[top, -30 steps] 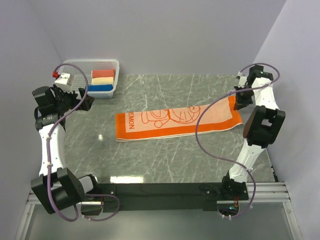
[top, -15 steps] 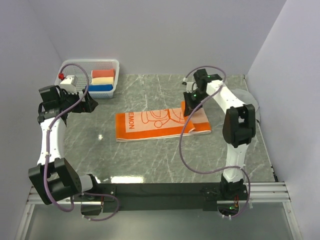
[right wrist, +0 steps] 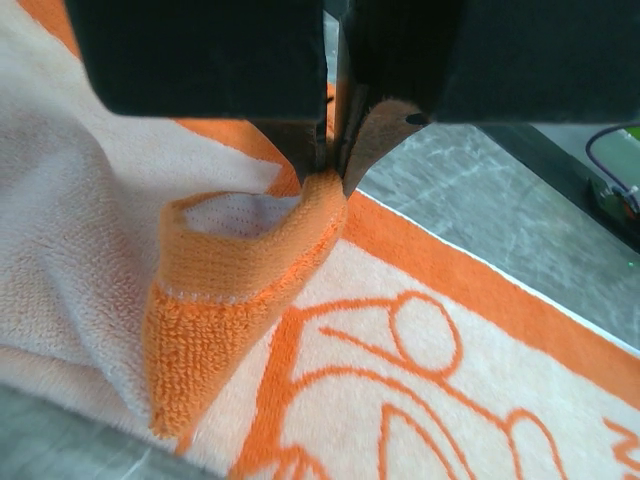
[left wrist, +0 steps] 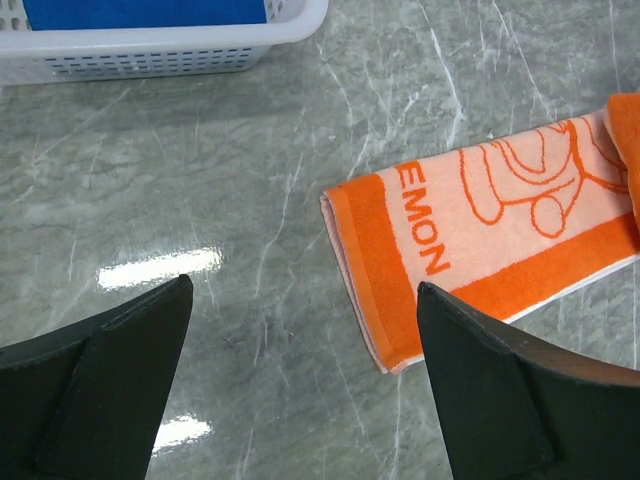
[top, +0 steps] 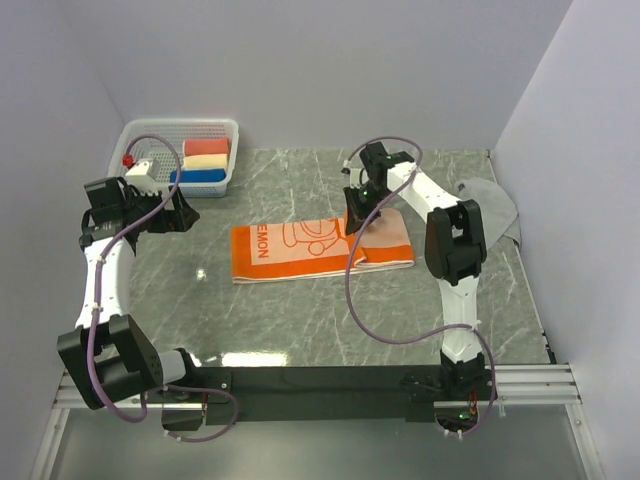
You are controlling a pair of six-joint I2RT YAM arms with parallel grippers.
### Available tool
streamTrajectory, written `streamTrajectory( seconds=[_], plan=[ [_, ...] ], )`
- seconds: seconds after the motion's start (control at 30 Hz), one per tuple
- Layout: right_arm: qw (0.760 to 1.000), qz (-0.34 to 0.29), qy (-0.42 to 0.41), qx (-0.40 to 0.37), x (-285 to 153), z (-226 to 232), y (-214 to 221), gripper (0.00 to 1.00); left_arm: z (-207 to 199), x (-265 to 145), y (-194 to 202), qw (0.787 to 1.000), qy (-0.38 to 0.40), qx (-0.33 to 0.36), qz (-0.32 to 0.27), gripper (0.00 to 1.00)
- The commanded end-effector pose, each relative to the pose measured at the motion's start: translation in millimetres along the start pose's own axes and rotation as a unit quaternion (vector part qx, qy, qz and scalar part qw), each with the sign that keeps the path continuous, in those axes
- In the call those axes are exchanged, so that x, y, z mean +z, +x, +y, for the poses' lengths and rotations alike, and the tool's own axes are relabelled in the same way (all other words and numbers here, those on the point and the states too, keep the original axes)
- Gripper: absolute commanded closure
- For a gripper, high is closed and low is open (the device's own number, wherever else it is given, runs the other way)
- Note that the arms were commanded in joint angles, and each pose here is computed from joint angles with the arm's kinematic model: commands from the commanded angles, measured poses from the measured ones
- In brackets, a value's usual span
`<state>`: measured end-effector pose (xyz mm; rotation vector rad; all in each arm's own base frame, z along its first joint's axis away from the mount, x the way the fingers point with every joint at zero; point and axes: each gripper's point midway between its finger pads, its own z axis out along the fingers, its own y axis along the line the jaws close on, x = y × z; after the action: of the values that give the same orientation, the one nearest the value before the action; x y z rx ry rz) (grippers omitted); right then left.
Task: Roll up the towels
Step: Fold the towel
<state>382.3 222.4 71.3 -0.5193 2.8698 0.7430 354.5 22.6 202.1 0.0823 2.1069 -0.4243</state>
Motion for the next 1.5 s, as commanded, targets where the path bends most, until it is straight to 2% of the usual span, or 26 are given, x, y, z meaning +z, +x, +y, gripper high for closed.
streamTrajectory(
  seconds=[0.0, 0.7, 0.73, 0.8, 0.83, 0.87, 0.9, 0.93, 1.0, 1.07, 1.17, 1.3, 1.33, 1.47],
  plan=[
    [0.999, -0.041, -0.013, -0.009, -13.6, 13.0, -26.7, 1.0, -3.5, -1.4, -5.6, 1.0, 0.0, 0.0, -0.013, 0.0],
    [0.999, 0.004, -0.025, -0.022, 14.2, 28.0, -4.0, 1.0, -12.2, 4.1, -1.5, 1.0, 0.01, 0.018, -0.015, 0.01],
    [0.999, 0.007, -0.027, -0.025, 16.5, 29.4, -3.5, 0.96, -15.6, 4.7, -1.4, 1.0, 0.012, 0.023, -0.014, 0.01],
    [0.999, 0.016, -0.032, -0.024, 17.2, 32.0, -1.0, 0.77, -19.9, 8.0, 6.1, 1.0, 0.015, 0.026, -0.001, 0.01],
    [0.999, 0.011, -0.035, -0.028, 12.1, 35.5, -4.1, 0.54, -27.8, 11.6, 10.6, 0.999, 0.024, 0.029, 0.009, 0.01],
    [0.999, 0.002, -0.031, -0.031, 6.1, 35.7, -7.2, 0.46, -31.9, 13.7, 15.8, 0.999, 0.03, 0.028, 0.016, 0.01],
    [0.998, -0.005, -0.029, -0.048, -0.4, 37.1, -9.1, 0.37, -35.6, 15.4, 19.3, 0.999, 0.035, 0.023, 0.02, 0.09],
    [0.997, -0.027, -0.026, -0.062, -18.0, 39.8, -17.5, 0.36, -43.1, 18.2, 26.2, 0.998, 0.043, 0.022, 0.027, 0.12],
    [0.996, -0.048, -0.022, -0.067, -39.0, 37.2, -24.8, 0.36, -52.5, 21.5, 33.3, 0.998, 0.054, 0.019, 0.032, 0.19],
    [0.994, -0.073, -0.012, -0.075, -62.2, 31.8, -34.8, 0.37, -67.9, 26.8, 41.3, 0.996, 0.07, 0.023, 0.042, 0.32],
    [0.994, -0.084, 0.03, -0.059, -80.8, -7.3, -39.5, 0.48, -86.3, 37.6, 59.1, 0.993, 0.089, 0.025, 0.071, 0.48],
    [0.994, -0.076, 0.077, -0.024, -81.3, -64.1, -35.0, 0.64, -99.0, 56.8, 80.1, 0.989, 0.095, -0.007, 0.113, 0.61],
    [0.993, -0.064, 0.094, -0.012, -75.8, -82.0, -29.4, 0.71, -100.9, 65.2, 86.4, 0.987, 0.09, -0.011, 0.129, 0.67],
    [0.993, -0.036, 0.111, -0.001, -51.6, -106.1, -11.2, 0.77, -103.7, 86.9, 105.0, 0.981, 0.082, -0.019, 0.177, 0.84]
  ],
)
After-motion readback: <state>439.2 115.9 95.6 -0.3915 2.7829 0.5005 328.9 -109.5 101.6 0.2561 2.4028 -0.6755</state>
